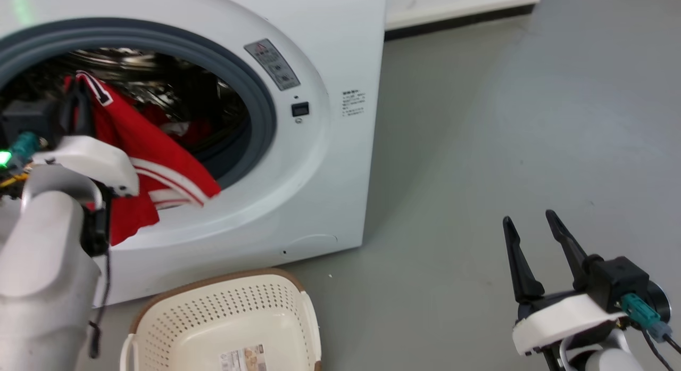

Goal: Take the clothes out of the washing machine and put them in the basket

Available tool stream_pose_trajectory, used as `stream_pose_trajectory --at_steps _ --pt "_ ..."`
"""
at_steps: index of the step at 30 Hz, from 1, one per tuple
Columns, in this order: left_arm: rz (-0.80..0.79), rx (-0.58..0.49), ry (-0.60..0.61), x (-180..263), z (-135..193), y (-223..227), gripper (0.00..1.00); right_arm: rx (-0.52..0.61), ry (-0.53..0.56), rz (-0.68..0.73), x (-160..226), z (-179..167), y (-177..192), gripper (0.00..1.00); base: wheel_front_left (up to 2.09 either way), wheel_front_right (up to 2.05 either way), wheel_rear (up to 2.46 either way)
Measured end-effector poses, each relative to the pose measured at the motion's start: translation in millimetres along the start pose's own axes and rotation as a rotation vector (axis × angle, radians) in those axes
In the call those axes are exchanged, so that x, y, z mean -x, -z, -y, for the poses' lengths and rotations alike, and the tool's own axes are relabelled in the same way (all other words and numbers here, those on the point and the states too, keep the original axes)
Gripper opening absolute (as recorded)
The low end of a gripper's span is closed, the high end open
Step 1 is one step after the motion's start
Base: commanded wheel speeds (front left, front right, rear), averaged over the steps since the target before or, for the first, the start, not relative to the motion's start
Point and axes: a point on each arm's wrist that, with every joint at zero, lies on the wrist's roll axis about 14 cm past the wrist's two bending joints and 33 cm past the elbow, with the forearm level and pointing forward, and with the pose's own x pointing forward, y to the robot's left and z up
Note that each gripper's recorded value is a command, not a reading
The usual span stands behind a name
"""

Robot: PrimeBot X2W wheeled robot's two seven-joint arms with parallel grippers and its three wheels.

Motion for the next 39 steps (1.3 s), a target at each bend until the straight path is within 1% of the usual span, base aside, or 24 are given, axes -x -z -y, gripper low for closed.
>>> stream_pose_trajectory --at_steps 7,12,17,19,20,24,27,32,39 --pt "0.105 0.018 -0.019 44 1 -38 0.0 0.004 -0.033 0.017 9 -10 -11 1.0 0.0 0.0 0.0" --pt "0.109 0.041 -0.048 84 1 -42 0.0 0.008 -0.066 0.012 13 -21 -13 1.0 0.0 0.0 0.0" --pt "0.046 0.077 -0.095 128 0 -24 0.0 0.012 -0.104 0.014 13 -33 -17 1.0 0.0 0.0 0.0" --pt "-0.037 0.113 -0.118 152 4 1 0.0 0.014 -0.122 0.014 11 -39 -18 1.0 0.0 0.0 0.0" --pt "-0.037 0.113 -0.118 152 4 1 0.0 0.014 -0.122 0.014 11 -39 -18 1.0 0.0 0.0 0.0" --pt "-0.19 0.158 -0.12 180 17 47 0.0 0.018 -0.135 -0.009 7 -43 -12 1.0 0.0 0.0 0.0" --pt "-0.29 0.199 -0.118 191 28 80 0.0 0.021 -0.14 -0.019 0 -45 -9 1.0 0.0 0.0 0.0" --pt "-0.418 0.244 -0.111 197 44 129 0.0 0.025 -0.143 -0.053 -17 -47 3 1.0 0.0 0.0 0.0" --pt "-0.552 0.242 -0.073 179 59 193 0.0 0.026 -0.127 -0.095 -44 -42 25 1.0 0.0 0.0 0.0"
